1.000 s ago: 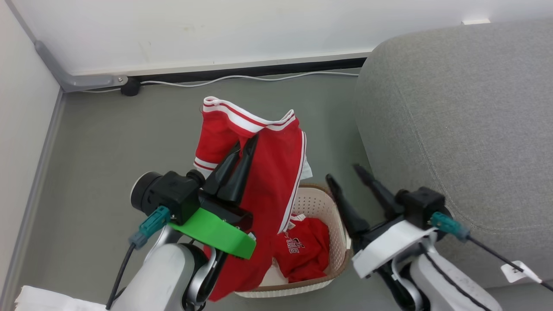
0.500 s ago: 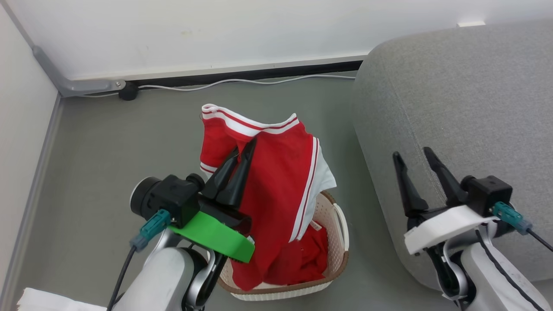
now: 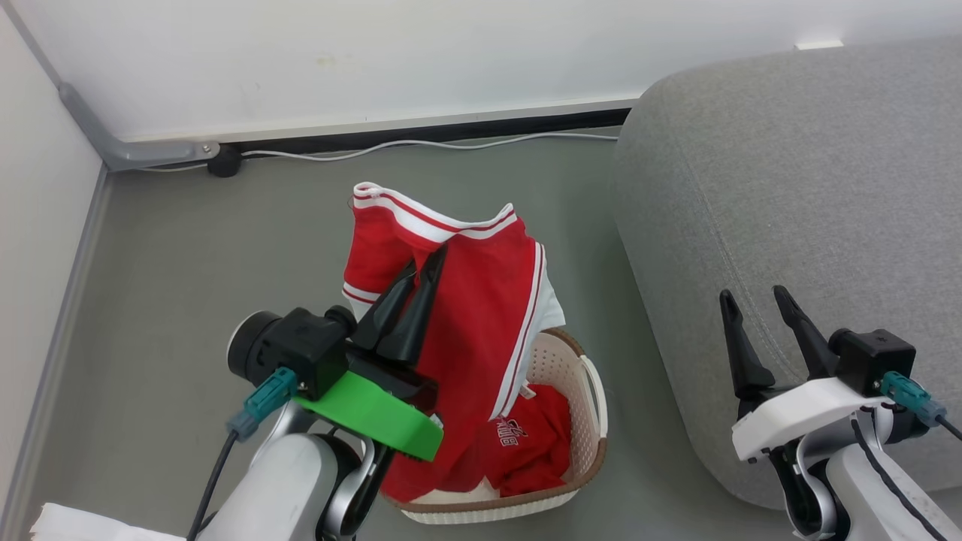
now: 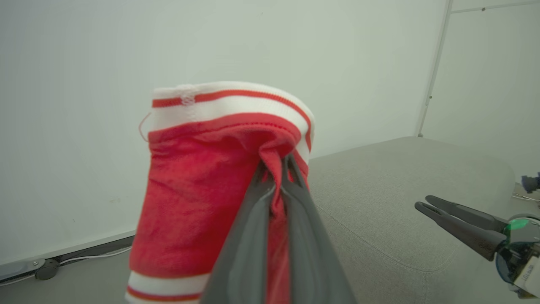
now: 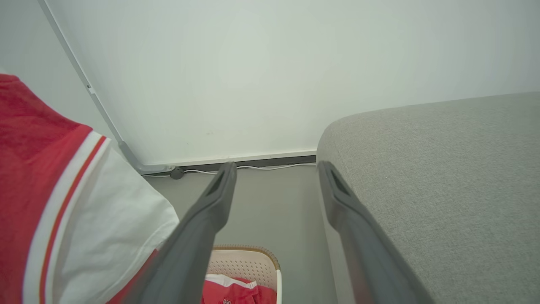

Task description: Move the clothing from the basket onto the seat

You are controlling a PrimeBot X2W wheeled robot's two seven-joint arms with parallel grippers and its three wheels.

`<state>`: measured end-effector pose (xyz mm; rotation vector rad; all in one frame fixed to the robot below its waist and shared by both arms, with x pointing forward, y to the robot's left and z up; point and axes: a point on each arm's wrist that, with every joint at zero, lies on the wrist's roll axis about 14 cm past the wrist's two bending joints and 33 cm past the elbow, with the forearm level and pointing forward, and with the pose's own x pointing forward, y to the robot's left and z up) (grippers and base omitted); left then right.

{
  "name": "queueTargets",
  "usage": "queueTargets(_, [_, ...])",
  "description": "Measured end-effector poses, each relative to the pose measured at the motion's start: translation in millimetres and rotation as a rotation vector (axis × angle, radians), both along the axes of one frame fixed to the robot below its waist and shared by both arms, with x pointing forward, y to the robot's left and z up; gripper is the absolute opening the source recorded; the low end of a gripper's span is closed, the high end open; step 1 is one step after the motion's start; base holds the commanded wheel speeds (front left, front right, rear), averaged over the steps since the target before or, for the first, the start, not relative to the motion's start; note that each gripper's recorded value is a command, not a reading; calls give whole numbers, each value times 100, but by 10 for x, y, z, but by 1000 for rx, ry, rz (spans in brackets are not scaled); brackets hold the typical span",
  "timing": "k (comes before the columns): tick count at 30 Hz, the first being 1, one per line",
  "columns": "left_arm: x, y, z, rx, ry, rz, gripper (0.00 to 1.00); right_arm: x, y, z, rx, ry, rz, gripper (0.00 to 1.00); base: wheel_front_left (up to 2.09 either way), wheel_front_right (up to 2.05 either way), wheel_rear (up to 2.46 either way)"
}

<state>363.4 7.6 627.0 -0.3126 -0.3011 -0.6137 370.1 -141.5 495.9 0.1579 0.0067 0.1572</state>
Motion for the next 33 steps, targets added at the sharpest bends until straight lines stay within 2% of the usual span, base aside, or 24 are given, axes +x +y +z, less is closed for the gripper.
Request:
queueTargets(23, [3, 0, -10, -5, 3, -3, 0, -7, 62, -73, -34, 12, 18, 100, 0, 0, 0])
queueTargets(26, [2, 4, -3, -6, 2, -2, 0, -17, 183, -39, -33, -1, 59, 100, 0, 0, 0])
queueTargets(33, [-6, 12, 2, -9, 0, 0, 0, -35, 807, 265, 8, -100, 266, 100, 0, 0, 0])
